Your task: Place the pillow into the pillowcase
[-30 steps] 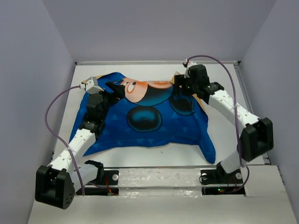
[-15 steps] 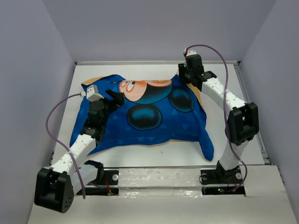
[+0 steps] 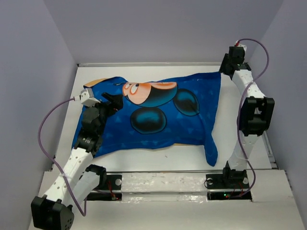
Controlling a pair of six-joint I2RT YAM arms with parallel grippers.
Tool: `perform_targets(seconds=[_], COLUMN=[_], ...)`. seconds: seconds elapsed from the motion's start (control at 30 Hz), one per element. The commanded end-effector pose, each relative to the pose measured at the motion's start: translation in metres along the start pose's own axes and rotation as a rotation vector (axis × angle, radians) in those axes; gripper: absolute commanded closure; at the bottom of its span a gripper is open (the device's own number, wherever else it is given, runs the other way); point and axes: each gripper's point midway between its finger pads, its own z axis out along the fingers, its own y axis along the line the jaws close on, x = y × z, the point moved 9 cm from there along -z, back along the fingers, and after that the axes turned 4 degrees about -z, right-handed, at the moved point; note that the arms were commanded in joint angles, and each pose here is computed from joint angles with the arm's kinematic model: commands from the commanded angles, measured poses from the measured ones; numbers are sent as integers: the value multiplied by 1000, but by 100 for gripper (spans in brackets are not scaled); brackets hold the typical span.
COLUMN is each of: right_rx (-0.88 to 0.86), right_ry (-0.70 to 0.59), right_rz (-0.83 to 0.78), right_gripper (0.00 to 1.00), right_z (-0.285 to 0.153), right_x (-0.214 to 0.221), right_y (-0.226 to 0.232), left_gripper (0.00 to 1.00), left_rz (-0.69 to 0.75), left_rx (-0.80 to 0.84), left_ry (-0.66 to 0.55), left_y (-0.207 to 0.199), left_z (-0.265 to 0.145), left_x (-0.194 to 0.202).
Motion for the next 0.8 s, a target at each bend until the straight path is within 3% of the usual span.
perform_targets(seconds=[0.0, 0.13, 0.2, 0.23, 0.27, 0.37, 0.5, 0.63, 0.77], right_rx=[-72, -335, -491, -505, -590, -748, -841, -981, -955], right_ry=[-221, -144, -212, -154, -274, -335, -371, -535, -613], right_rz=[46, 85, 112, 106, 114, 172, 190, 229, 242], right_gripper=[0, 0, 0, 0, 0, 0, 0, 0, 0], right_z=[-50, -81, -134, -134, -180, -239, -283, -368, -409], right_x=[-73, -60, -60, -25, -33, 7, 56, 88, 113], right_y=[14, 36, 45, 48, 51, 40, 18, -16, -43], left_gripper=[1, 1, 1, 1, 1, 1, 1, 1, 1], left_rz=[61, 132, 181, 197, 220, 256, 279, 264, 232], left_rx=[98, 191, 242, 253, 296, 353, 386, 435, 512], left_ry=[-84, -107, -115, -115, -82, -69, -75, -96, -132], left_y=[-36, -56, -65, -67, -70, -72, -68, -68, -71], left_z=[-21, -47, -59, -64, -72, -92, -116, -139, -163], left_x=[-43, -66, -75, -78, -77, -78, -79, -80, -83])
